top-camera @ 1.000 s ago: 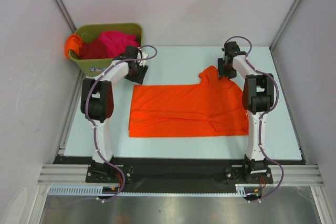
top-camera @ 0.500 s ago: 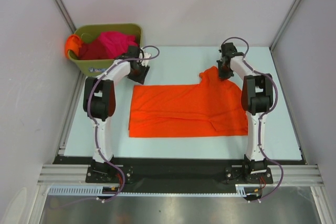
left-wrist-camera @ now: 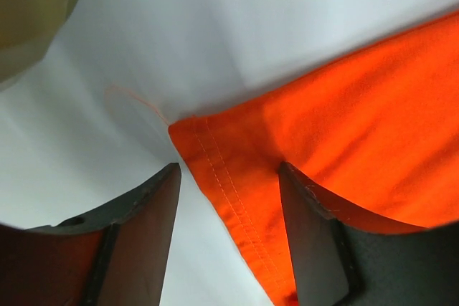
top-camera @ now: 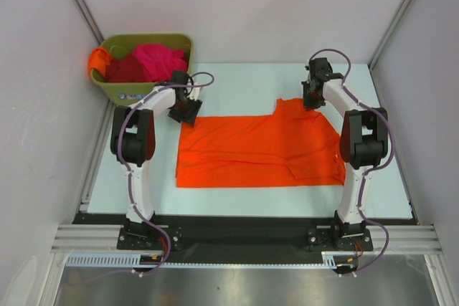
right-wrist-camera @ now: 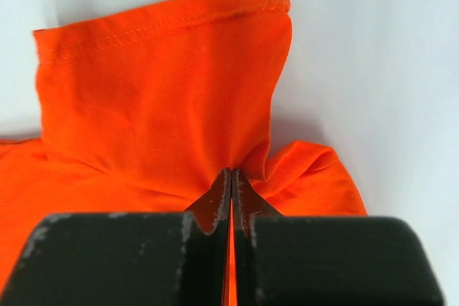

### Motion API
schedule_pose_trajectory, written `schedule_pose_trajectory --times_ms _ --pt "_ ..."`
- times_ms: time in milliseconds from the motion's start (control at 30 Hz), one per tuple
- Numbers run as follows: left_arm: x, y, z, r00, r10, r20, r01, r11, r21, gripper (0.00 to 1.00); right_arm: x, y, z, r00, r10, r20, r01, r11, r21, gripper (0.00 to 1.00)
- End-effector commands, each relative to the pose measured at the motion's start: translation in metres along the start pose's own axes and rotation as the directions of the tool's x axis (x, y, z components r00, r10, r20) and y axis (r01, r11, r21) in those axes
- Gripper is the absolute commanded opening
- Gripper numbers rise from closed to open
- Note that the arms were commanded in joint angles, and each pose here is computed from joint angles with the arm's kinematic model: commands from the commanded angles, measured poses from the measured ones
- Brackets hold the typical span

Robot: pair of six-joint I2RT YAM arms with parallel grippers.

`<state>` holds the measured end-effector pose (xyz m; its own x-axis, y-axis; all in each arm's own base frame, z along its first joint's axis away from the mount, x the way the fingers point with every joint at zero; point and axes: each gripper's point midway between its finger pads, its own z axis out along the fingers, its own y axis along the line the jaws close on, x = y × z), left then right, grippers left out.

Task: Fold and stack the t-shirts
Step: Fold the tshirt

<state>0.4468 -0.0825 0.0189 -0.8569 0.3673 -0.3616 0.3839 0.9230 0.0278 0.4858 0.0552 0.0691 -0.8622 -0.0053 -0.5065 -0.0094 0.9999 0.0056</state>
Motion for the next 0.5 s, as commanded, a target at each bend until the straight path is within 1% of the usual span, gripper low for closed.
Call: schedule_pose_trajectory --times_ms 0,67,167,200,267,300,333,367,400,433,467 --pt "-0.02 0.016 0.003 0.998 -0.057 0.028 0.059 0.997 -0.052 0.63 -0.014 0.003 -0.016 0.997 0.023 0.067 -0.022 1.0 -0.019 0.0" --pt "-0.022 0.016 0.007 0.997 -0.069 0.028 0.071 0.996 -0.05 0.62 -0.012 0.001 -0.016 0.998 0.024 0.065 -0.023 1.0 -0.017 0.0" --pt "-0.027 0.017 0.01 0.997 -0.073 0.039 0.075 0.996 -0.048 0.55 -0.011 0.001 -0.019 0.997 0.027 0.07 -0.026 0.999 -0.02 0.0" --pt "-0.027 0.016 0.011 0.997 -0.069 0.031 0.071 0.996 -0.045 0.49 -0.01 0.0 -0.02 0.997 0.026 0.07 -0.025 1.0 -0.019 0.0" --pt "-0.026 0.014 0.014 0.997 -0.067 0.023 0.068 0.997 -0.029 0.41 -0.011 -0.001 -0.023 0.997 0.032 0.075 -0.03 0.999 -0.017 0.0" --pt "-0.024 0.013 0.014 0.998 -0.063 0.016 0.063 0.998 -0.022 0.17 -0.012 -0.002 -0.024 0.996 0.033 0.078 -0.032 0.999 -0.018 0.0" --pt "-0.025 0.012 0.011 0.998 -0.061 0.026 0.061 0.998 -0.017 0.05 -0.013 -0.002 -0.027 0.996 0.038 0.082 -0.036 0.999 -0.019 0.0" --pt "-0.019 0.008 0.013 0.998 -0.058 0.017 0.058 0.998 0.0 0.0 -0.012 -0.003 -0.029 0.996 0.039 0.082 -0.037 0.999 -0.021 0.0" --pt "-0.024 0.007 0.007 0.998 -0.043 0.048 0.043 0.999 0.005 0.0 -0.013 -0.002 -0.032 0.996 0.038 0.086 -0.036 0.999 -0.024 0.0" --pt "-0.019 0.006 0.008 0.998 -0.035 0.043 0.035 0.999 0.01 0.0 -0.014 -0.003 -0.038 0.995 0.041 0.095 -0.039 0.999 -0.024 0.0" --pt "-0.022 0.007 0.005 0.998 -0.022 0.065 0.021 1.0 0.002 0.0 -0.014 -0.004 -0.041 0.994 0.044 0.1 -0.041 0.999 -0.027 0.0"
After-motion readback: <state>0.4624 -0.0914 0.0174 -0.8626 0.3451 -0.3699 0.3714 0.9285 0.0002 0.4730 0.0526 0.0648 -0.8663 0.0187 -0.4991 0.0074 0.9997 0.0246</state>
